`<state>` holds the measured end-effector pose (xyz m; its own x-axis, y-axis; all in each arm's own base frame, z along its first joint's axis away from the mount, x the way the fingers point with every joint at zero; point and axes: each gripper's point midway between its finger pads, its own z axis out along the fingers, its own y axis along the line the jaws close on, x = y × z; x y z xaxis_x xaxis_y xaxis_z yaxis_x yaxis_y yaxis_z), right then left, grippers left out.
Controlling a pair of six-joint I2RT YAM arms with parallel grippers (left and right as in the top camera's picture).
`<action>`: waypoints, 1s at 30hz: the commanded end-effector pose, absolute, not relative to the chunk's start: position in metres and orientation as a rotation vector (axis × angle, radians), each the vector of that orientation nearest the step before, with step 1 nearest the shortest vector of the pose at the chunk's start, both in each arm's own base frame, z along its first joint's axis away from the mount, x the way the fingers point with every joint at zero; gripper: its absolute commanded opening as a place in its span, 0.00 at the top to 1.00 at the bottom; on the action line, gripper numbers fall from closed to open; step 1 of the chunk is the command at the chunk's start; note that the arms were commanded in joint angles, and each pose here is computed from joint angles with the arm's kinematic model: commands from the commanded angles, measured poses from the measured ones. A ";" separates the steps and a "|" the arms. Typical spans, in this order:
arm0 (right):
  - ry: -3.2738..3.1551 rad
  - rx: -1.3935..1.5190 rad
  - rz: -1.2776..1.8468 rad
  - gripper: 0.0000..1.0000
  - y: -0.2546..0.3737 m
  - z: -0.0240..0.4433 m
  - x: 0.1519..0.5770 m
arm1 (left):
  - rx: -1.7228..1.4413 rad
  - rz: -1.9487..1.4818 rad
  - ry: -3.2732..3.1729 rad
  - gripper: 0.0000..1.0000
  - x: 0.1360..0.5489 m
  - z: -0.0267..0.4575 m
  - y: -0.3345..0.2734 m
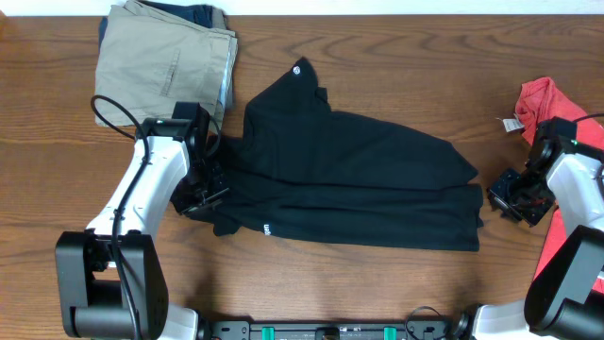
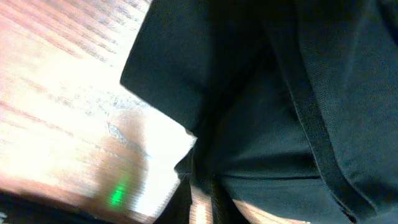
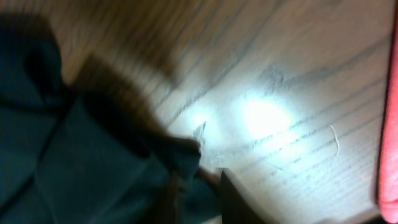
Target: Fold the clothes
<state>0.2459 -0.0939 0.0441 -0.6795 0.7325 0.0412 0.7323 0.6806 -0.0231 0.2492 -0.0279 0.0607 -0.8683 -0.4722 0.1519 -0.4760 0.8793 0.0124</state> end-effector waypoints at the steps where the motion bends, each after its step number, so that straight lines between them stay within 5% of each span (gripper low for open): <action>1: -2.874 -1.165 -0.079 0.58 -0.088 0.050 0.254 | 0.704 0.055 -2.903 0.49 0.248 0.064 -0.030; 2: -2.884 -1.135 -0.109 0.51 -0.085 0.051 0.255 | 0.673 0.077 -2.902 0.17 0.246 0.064 -0.032; 4: -2.888 -1.108 -0.135 0.41 -0.081 0.051 0.255 | 0.671 0.069 -2.890 0.04 0.243 0.065 -0.032; 10: -2.904 -1.077 -0.135 0.31 -0.077 0.051 0.257 | 0.653 0.081 -2.922 0.04 0.250 0.064 -0.036; 16: -2.949 -1.001 -0.135 0.29 -0.064 0.051 0.266 | 0.457 0.196 -2.960 0.30 0.250 0.065 -0.078; 24: -3.005 -0.888 -0.136 0.18 -0.044 0.051 0.275 | 0.359 0.233 -3.037 0.30 0.254 0.064 -0.128; 30: -3.007 -0.869 -0.136 0.15 -0.041 0.051 0.275 | 0.485 0.208 -2.993 0.39 0.245 0.056 -0.133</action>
